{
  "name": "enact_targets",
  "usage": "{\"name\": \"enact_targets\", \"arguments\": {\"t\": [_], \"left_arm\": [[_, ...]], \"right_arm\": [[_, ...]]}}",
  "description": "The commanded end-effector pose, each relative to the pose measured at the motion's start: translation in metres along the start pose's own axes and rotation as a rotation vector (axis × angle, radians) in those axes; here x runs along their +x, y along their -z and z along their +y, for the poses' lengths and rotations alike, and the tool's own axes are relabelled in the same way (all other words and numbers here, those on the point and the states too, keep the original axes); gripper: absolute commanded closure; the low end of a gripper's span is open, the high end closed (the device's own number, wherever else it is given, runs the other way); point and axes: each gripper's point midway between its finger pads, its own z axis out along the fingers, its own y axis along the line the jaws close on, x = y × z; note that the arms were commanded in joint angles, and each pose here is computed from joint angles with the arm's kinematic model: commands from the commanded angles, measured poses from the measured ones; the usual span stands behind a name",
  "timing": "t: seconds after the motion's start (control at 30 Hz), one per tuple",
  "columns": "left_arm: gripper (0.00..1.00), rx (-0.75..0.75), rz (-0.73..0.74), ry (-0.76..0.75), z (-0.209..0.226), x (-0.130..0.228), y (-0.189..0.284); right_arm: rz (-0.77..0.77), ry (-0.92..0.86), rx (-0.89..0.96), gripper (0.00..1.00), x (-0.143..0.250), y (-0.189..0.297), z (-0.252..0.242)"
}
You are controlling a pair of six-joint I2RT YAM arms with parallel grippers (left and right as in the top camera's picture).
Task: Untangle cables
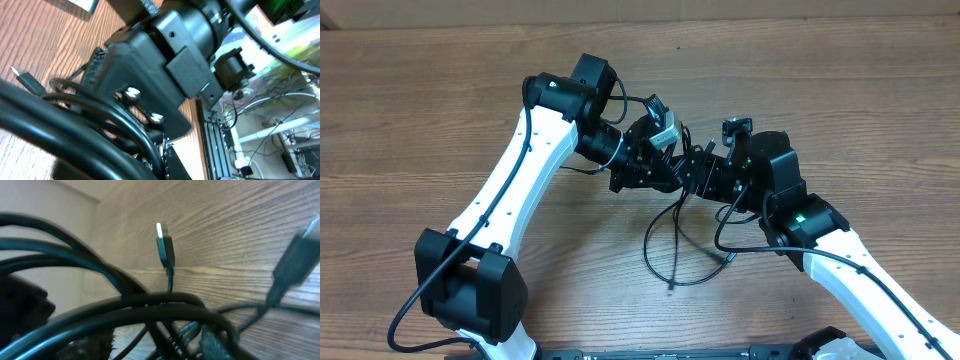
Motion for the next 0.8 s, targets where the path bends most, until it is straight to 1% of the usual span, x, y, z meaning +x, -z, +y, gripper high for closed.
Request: {"name": "enact_targets", "arguments": {"t": [0.0, 0.07, 0.1, 0.13, 0.2, 0.27, 0.5, 0.57, 0.67, 0.7, 0.73, 0.77], "left_arm": [[0.96, 0.030, -0.018, -0.096, -0.010, -0.004, -0.001], [0.96, 0.009, 0.014, -0.096, -0.006, 0.001, -0.002], [0.96, 0.000, 0.026, -0.097, -0.004, 0.003, -0.001], [0.96, -0.010, 0.038, -0.096, -0.002, 0.005, -0.001], [0.96, -0.025, 0.040, -0.093, 0.002, 0.007, 0.003], [0.96, -0.040, 0.032, -0.090, 0.006, 0.008, 0.008], [0.96, -0.073, 0.013, -0.072, 0.015, 0.010, 0.020], [0.96, -0.077, 0.012, -0.070, 0.017, 0.011, 0.022], [0.96, -0.077, 0.013, -0.068, 0.017, 0.011, 0.022], [0.96, -0.076, 0.014, -0.067, 0.016, 0.011, 0.022], [0.96, -0.075, 0.014, -0.066, 0.016, 0.011, 0.022], [0.96, -0.075, 0.014, -0.065, 0.016, 0.011, 0.022]], "right_arm": [[-0.030, -0.002, 0.020, 0.34, -0.011, 0.003, -0.001], [-0.007, -0.002, -0.003, 0.26, -0.006, 0.003, 0.004], [0.001, -0.004, -0.006, 0.18, -0.005, 0.005, 0.004], [0.004, -0.007, -0.003, 0.13, -0.004, 0.006, 0.004], [0.012, -0.012, 0.008, 0.06, 0.000, 0.011, 0.004], [0.020, -0.022, 0.015, 0.01, 0.003, 0.017, 0.004], [0.012, -0.033, 0.008, 0.00, 0.011, 0.045, 0.014], [0.022, 0.057, 0.016, 0.00, 0.017, 0.056, 0.015], [0.019, 0.280, 0.012, 0.01, 0.022, 0.068, 0.018], [0.005, 0.369, 0.002, 0.03, 0.021, 0.073, 0.021], [-0.016, 0.456, -0.010, 0.09, 0.018, 0.077, 0.026], [-0.040, 0.534, -0.023, 0.18, 0.015, 0.081, 0.032]]}}
